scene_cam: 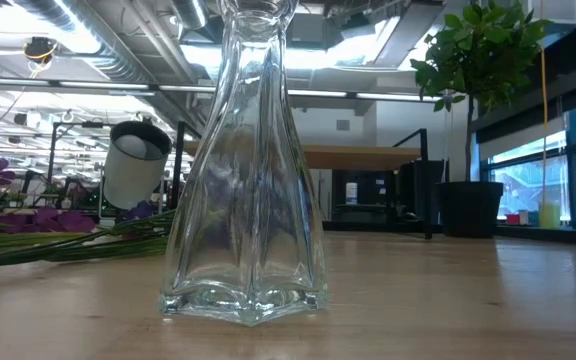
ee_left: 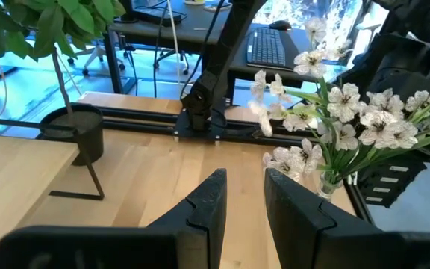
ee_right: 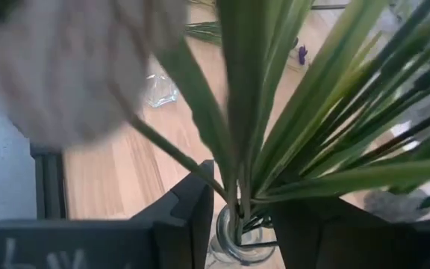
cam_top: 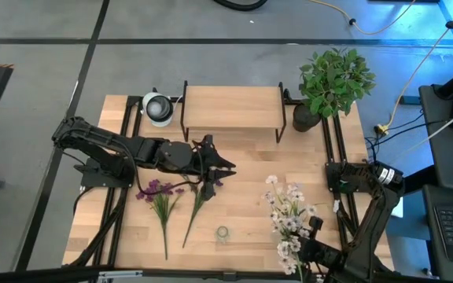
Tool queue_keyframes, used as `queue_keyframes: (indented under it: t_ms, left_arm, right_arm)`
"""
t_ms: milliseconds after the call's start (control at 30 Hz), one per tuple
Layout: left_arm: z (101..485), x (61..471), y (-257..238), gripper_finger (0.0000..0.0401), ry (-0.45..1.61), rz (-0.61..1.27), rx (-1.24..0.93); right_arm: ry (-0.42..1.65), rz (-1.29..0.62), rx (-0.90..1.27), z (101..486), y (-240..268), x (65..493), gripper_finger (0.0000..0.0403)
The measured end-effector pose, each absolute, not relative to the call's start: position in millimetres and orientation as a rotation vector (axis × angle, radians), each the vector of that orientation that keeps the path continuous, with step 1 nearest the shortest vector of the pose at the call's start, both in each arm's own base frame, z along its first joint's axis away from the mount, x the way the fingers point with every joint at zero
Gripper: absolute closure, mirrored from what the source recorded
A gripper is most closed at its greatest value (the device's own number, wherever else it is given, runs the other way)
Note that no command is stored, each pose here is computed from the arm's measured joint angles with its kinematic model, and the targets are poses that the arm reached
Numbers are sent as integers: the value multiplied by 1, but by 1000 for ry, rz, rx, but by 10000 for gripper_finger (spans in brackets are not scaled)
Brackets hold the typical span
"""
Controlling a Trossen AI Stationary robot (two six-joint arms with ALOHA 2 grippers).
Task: Pick and place flowers into a vace then onto a shelf
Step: Put the white flowers into the right transparent vase
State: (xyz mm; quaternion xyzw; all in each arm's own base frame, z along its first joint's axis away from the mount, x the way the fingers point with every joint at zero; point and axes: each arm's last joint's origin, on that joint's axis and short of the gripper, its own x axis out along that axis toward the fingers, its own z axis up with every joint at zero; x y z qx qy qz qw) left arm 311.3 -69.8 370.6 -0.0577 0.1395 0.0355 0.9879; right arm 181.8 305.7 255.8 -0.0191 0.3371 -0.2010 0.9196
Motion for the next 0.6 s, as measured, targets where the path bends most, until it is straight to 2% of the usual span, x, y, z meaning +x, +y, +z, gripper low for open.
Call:
queue_keyframes:
  t_ms: [367, 600]
  left_arm:
    - [369, 311, -70, 315, 292, 73, -112]
    - [369, 311, -70, 315, 294, 73, -112]
  right_arm:
    - [710, -377, -21, 275, 312, 174, 281]
    - [790, -375, -21, 285, 311, 170, 281]
